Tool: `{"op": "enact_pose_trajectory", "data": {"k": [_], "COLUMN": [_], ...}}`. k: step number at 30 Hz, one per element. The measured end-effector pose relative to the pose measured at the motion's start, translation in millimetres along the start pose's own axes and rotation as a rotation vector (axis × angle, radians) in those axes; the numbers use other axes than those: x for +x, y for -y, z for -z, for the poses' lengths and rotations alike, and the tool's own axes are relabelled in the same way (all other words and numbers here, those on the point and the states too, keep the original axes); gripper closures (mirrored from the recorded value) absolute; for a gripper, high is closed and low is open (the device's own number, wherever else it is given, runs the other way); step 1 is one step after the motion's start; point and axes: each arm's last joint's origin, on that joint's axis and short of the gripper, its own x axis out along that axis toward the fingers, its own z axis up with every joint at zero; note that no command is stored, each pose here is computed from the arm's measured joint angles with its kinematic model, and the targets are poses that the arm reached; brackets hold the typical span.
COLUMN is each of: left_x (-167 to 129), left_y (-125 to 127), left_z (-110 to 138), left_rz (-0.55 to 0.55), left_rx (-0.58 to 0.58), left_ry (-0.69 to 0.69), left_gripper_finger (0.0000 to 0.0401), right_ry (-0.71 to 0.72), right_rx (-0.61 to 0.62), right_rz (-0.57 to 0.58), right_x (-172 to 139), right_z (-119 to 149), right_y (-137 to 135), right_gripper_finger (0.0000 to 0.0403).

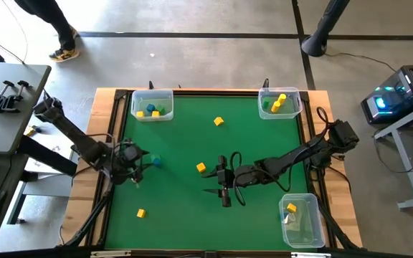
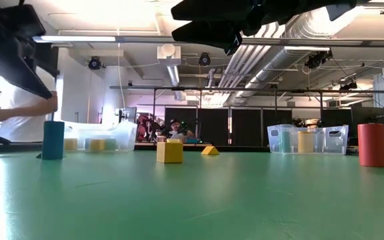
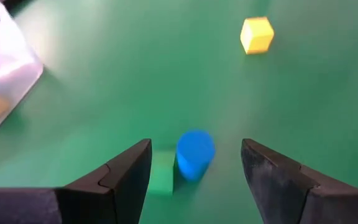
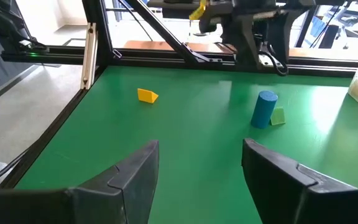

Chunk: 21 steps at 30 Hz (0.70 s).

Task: Sort blocks by size
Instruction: Put the green triangle block into the bottom transparent bin

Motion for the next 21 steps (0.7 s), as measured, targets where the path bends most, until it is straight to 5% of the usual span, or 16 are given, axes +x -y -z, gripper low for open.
{"op": "enact_pose_trajectory", "data": {"k": [10, 21], "left_x": [2, 39], "left_y": [-11, -16], "left_z": [17, 60], "left_rz": [-0.038, -0.082], "left_rx": [-0.004, -0.058], "left_ry": [-0.215, -0.122], "left_gripper_finger": [0.0166, 0.0166], "right_ry": [0.002, -0.011], "right_rx": [0.003, -0.002], "right_rz": [0.025, 0.026], "right_x": [0, 0], "right_z": [0, 1], "right_y": [1, 1], "right_gripper_finger": [0.0183, 0.0183]}}
